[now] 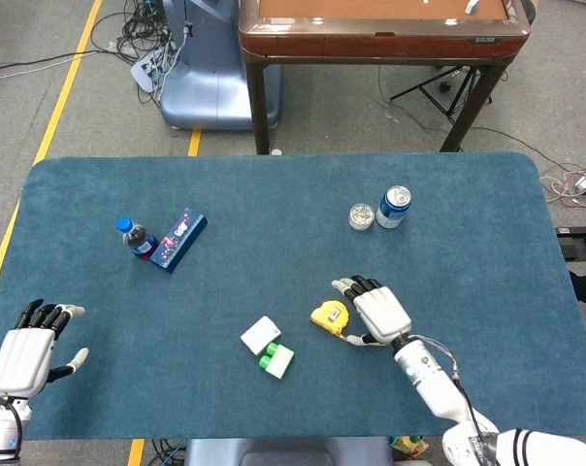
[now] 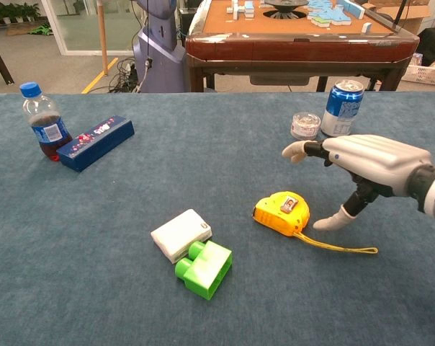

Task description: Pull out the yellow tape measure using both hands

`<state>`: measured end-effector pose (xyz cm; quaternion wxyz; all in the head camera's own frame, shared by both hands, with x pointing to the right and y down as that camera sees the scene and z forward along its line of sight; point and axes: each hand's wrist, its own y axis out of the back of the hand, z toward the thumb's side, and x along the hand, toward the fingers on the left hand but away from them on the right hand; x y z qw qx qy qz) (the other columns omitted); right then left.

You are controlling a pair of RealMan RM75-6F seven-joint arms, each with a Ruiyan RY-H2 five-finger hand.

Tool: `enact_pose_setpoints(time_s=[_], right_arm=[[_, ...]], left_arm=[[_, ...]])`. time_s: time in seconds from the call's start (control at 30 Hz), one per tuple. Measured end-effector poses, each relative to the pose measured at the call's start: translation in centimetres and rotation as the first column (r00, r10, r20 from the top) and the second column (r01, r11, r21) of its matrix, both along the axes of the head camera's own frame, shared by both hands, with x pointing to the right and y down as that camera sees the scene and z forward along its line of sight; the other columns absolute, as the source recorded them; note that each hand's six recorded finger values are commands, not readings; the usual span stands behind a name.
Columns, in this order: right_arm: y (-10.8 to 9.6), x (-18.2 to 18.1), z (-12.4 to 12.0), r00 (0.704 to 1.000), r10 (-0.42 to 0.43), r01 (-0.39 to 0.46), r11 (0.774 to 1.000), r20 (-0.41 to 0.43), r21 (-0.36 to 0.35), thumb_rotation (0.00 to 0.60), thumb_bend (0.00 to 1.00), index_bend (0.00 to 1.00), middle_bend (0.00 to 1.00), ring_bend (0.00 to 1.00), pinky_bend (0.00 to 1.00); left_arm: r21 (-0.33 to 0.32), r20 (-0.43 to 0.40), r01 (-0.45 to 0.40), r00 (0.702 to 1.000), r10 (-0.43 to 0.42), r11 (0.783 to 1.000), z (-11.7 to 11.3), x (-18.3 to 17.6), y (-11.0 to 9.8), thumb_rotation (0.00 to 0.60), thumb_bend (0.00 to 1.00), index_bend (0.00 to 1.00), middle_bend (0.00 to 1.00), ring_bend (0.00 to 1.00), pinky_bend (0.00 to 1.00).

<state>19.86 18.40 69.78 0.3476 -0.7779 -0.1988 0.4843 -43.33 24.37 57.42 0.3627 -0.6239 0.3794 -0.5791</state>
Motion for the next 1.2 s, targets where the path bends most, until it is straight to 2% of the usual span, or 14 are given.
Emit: enact_pose_setpoints(time_s=[0.37,0.57,0.77,1.0,1.2], right_arm=[[-0.2,-4.4,2.1,0.999,-0.029,0.029,1.000,0.015,-0.007,0.600,0.01,0.13,0.17,0.13,0.21],[-0.2,-5.5,3.4,0.999,-0.045,0.045,0.999,-0.002,-0.004,0.600,0.01,0.13,0.17,0.13,0.21],[-0.9,-4.3,4.1,0.999,-0.020,0.020,1.000,-0.046,0.008,0.600,0.03,0.13,0.17,0.13,0.21],[-1.7,-2.4,3.7,0.996,-0.013,0.015,1.000,-0.089,0.024,0.600,0.07,0.13,0.21,0.13,0.21],[-1.5,-1.7,3.6,0.995,-0.026,0.025,1.000,-0.095,-0.011,0.600,0.09,0.14,0.25,0.13,0.21]], left_arm=[[-0.010,-0.014,0.002,1.000,-0.002,1.000,0.0,-0.1,0.2,0.600,0.21,0.29,0.29,0.21,0.09],[-0.014,-0.022,0.006,1.000,-0.006,1.000,0.0,-0.2,0.2,0.600,0.21,0.29,0.29,0.21,0.09],[-0.016,-0.025,0.006,1.000,-0.007,1.000,0.1,-0.3,0.3,0.600,0.21,0.29,0.29,0.21,0.09],[-0.020,-0.034,0.003,0.999,-0.003,1.000,0.4,0.1,0.3,0.600,0.21,0.29,0.29,0.21,0.09],[-0.028,-0.034,0.002,0.999,-0.003,1.000,0.7,0.3,0.3,0.600,0.21,0.29,0.29,0.21,0.09]])
